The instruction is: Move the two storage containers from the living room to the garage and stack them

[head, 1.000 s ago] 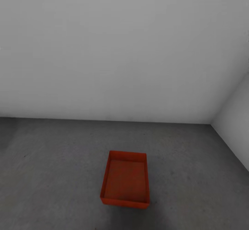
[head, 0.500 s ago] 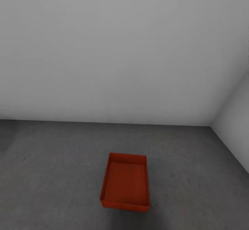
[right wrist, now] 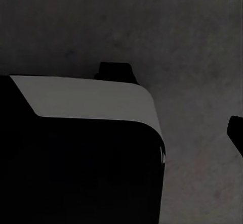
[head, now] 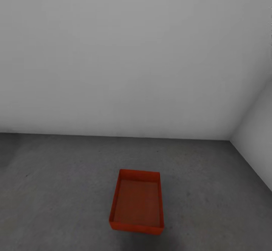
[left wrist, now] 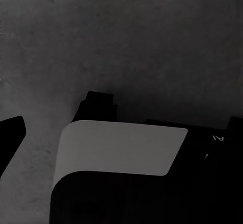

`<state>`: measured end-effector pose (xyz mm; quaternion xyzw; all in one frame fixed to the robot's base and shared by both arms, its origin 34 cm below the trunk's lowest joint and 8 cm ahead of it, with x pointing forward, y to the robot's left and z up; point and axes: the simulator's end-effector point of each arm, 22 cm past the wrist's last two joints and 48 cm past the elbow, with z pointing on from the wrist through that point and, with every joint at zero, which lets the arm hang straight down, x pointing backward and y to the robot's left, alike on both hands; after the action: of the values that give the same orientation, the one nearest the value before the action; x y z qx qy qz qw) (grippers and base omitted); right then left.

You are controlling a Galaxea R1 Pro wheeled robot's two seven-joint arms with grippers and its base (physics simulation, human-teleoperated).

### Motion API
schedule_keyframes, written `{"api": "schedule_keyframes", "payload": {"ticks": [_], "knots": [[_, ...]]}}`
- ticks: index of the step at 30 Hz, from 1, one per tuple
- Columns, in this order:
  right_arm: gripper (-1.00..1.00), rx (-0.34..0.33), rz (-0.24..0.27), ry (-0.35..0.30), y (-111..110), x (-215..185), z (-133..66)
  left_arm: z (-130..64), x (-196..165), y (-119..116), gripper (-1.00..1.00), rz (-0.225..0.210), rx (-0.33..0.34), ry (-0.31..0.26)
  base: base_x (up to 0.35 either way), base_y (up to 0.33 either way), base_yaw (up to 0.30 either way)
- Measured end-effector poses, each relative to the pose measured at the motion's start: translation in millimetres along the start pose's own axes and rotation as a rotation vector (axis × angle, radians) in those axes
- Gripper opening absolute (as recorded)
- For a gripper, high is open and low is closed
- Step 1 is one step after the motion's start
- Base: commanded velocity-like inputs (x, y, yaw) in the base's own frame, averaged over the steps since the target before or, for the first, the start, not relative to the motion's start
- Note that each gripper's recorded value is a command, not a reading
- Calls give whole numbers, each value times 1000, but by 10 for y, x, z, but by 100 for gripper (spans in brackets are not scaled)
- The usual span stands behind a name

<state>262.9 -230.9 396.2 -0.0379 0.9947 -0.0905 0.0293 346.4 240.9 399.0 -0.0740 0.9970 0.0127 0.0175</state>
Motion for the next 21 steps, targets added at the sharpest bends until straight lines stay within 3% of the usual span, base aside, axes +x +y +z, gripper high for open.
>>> {"api": "schedule_keyframes", "payload": {"ticks": [21], "knots": [[100,9,6,-33,-71,-131,-41,-84,-106,-50,100,-6,9,-26,0,0,0]]}}
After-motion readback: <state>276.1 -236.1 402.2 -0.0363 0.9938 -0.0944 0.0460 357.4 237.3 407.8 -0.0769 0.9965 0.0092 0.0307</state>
